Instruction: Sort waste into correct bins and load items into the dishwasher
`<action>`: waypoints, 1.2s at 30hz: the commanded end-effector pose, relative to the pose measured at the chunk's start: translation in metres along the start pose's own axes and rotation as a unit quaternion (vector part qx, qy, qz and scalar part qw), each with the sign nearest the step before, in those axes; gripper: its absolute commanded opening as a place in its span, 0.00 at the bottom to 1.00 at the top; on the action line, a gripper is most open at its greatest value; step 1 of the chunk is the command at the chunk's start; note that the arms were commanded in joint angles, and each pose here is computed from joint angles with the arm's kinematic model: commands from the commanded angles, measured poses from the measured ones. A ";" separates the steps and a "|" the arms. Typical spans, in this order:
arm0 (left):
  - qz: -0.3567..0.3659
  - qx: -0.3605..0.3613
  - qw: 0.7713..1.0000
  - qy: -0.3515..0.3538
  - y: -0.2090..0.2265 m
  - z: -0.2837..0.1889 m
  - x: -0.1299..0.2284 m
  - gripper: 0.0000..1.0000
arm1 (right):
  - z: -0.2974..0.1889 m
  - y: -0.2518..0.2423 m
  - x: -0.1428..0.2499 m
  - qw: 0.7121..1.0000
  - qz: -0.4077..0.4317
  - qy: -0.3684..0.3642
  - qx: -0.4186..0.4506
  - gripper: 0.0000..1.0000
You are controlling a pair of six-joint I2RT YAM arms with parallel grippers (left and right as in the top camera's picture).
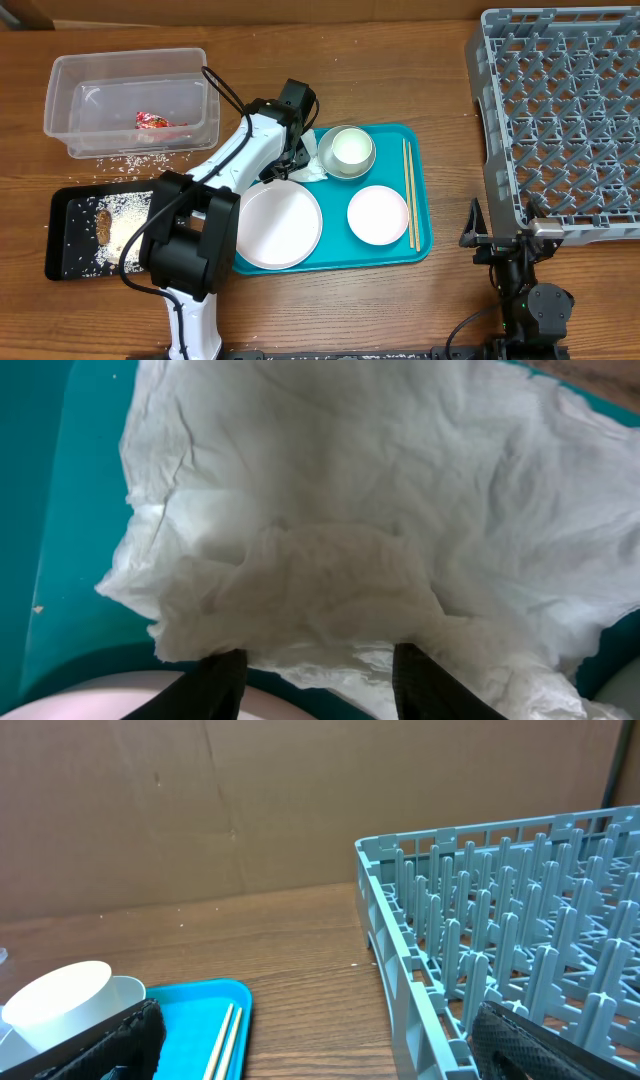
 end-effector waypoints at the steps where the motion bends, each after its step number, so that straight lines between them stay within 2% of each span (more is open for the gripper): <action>1: -0.009 0.008 1.000 -0.011 -0.002 -0.001 -0.004 0.49 | 0.000 -0.002 0.000 1.000 -0.002 -0.005 0.005 1.00; 10: -0.005 0.009 1.000 -0.012 -0.002 -0.001 -0.004 0.29 | 0.000 -0.002 0.000 1.000 -0.002 -0.005 0.005 1.00; 13: -0.005 0.009 1.000 -0.012 -0.002 -0.001 -0.004 0.18 | 0.000 -0.002 0.000 1.000 -0.002 -0.005 0.005 1.00; 15: -0.005 0.009 1.000 -0.013 -0.002 -0.001 -0.004 0.05 | 0.000 -0.002 0.000 1.000 -0.002 -0.005 0.005 1.00; 20: 0.002 0.013 1.000 -0.014 -0.004 -0.007 -0.006 0.04 | 0.000 -0.002 0.000 1.000 -0.002 -0.005 0.005 1.00; 27: -0.001 0.021 0.999 -0.026 -0.008 -0.062 -0.026 0.04 | 0.000 -0.002 0.000 1.000 -0.002 -0.005 0.005 1.00; 28: 0.000 0.021 0.999 -0.027 -0.007 -0.070 -0.029 0.05 | 0.000 -0.002 0.000 1.000 -0.002 -0.005 0.005 1.00; 29: 0.005 0.021 0.999 -0.031 -0.007 -0.079 -0.033 0.11 | 0.000 -0.002 0.000 1.000 -0.002 -0.005 0.005 1.00; 31: 0.015 0.013 0.999 -0.043 -0.003 -0.091 -0.040 0.49 | 0.000 -0.002 0.000 1.000 -0.002 -0.005 0.005 1.00; 32: 0.017 0.005 0.999 -0.049 0.000 -0.096 -0.043 0.65 | 0.000 -0.002 0.000 1.000 -0.002 -0.005 0.005 1.00; 33: 0.019 0.000 0.999 -0.051 0.004 -0.099 -0.045 0.71 | 0.000 -0.002 0.000 1.000 -0.002 -0.005 0.005 1.00; 36: 0.037 -0.008 0.999 -0.038 0.015 -0.097 -0.047 0.72 | 0.000 -0.002 0.000 1.000 -0.002 -0.005 0.005 1.00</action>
Point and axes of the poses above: each gripper's point midway between its finger pads, its own z axis out along the fingers, its own y axis along the line the jaws close on, x = y × z, the point moved 3 cm from there along -z, back along the fingers, and after that the axes turned 8 degrees about z, right-handed, at the moved point
